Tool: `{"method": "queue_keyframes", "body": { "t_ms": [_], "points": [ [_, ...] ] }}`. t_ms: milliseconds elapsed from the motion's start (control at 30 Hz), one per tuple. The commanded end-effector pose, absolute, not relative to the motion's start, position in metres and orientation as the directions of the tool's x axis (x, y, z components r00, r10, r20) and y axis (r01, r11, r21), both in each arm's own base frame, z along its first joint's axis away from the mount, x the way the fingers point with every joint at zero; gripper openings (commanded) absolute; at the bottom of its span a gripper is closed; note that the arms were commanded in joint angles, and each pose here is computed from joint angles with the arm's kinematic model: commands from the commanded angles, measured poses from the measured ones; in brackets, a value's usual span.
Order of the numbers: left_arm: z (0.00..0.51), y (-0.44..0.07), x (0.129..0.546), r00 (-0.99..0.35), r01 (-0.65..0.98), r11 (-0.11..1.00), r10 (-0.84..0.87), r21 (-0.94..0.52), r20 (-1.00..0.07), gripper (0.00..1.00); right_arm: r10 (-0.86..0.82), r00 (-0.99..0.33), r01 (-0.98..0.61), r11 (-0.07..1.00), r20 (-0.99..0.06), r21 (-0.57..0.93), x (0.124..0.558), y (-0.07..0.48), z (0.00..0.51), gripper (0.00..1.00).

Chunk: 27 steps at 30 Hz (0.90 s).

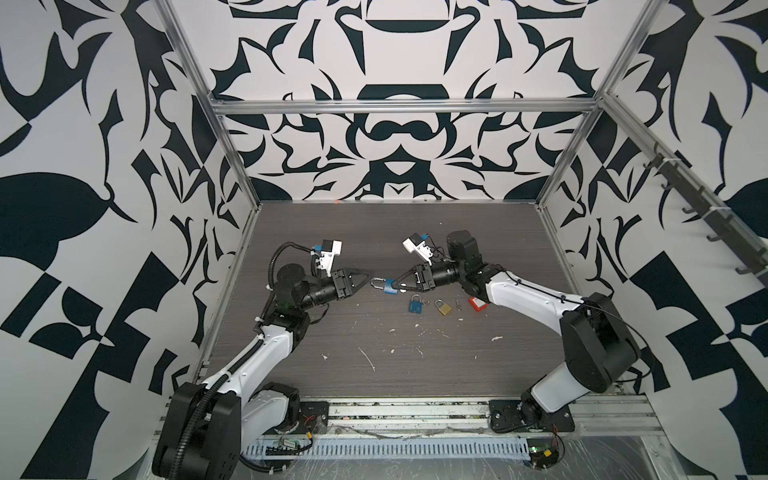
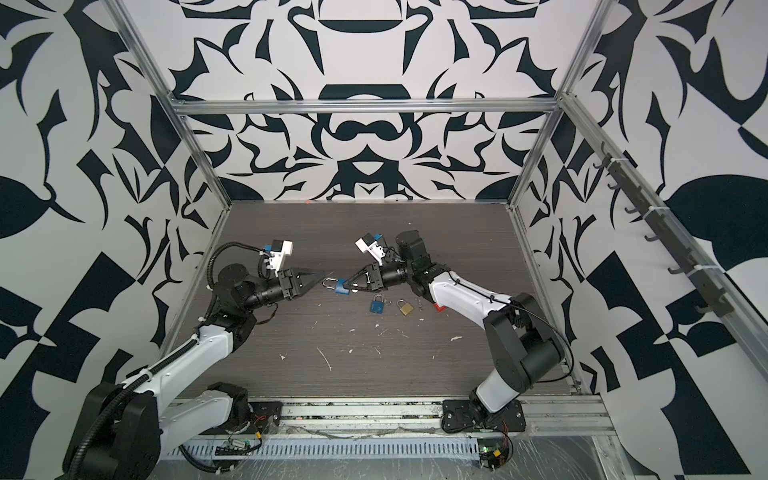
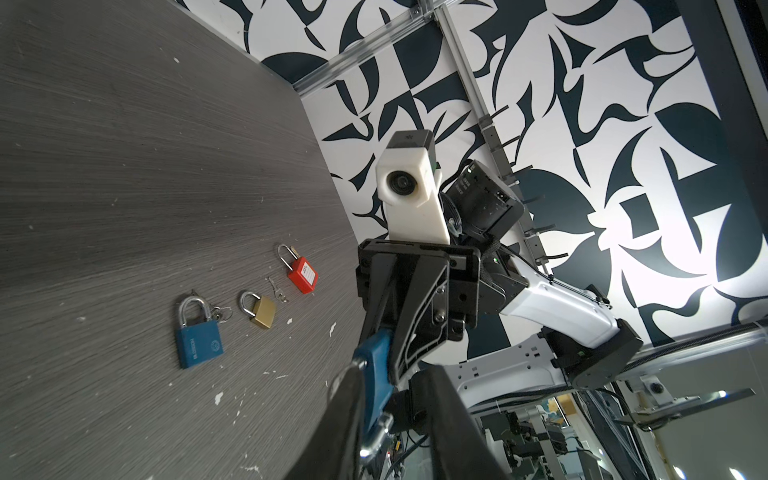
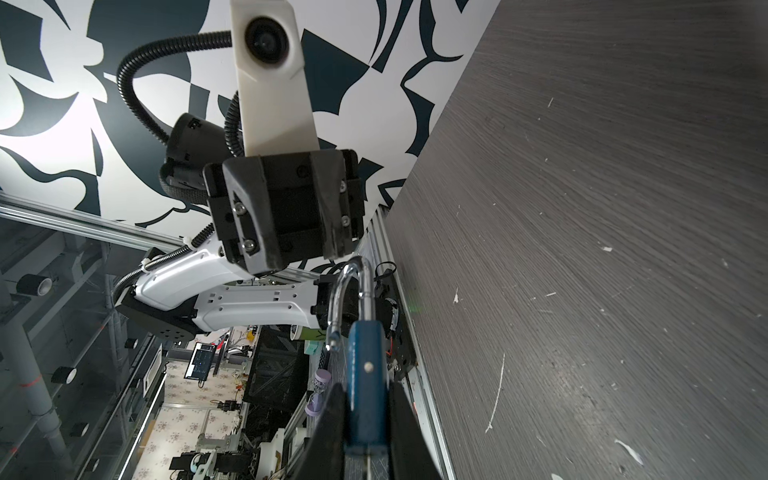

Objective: Lock with the key

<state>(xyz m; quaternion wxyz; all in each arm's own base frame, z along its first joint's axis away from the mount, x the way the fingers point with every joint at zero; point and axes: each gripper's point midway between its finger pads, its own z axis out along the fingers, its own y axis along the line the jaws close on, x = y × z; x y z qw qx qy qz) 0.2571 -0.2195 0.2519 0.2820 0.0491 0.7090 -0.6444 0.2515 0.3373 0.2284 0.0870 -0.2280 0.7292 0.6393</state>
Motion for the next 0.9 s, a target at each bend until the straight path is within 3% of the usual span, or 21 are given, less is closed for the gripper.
{"method": "queue_keyframes", "body": {
  "t_ms": [0,100,233,867],
  "points": [
    [0.244,-0.221,0.252,-0.848,0.428,0.164,-0.269,-0.889,-0.457,0.30,-0.207,-0.823,-0.542,0.005,-0.529,0.840,0.255,0.341,0.265,0.00],
    [0.238,-0.219,0.254,-0.844,0.419,0.192,-0.278,-0.888,-0.458,0.31,-0.206,-0.822,-0.543,0.005,-0.531,0.840,0.254,0.340,0.267,0.00],
    [0.234,-0.218,0.256,-0.842,0.410,0.210,-0.287,-0.888,-0.457,0.42,-0.205,-0.823,-0.543,0.011,-0.530,0.839,0.252,0.339,0.267,0.00],
    [0.234,-0.226,0.267,-0.835,0.432,0.194,-0.283,-0.881,-0.472,0.43,-0.194,-0.826,-0.541,0.011,-0.529,0.841,0.248,0.338,0.276,0.00]
  ]
}}
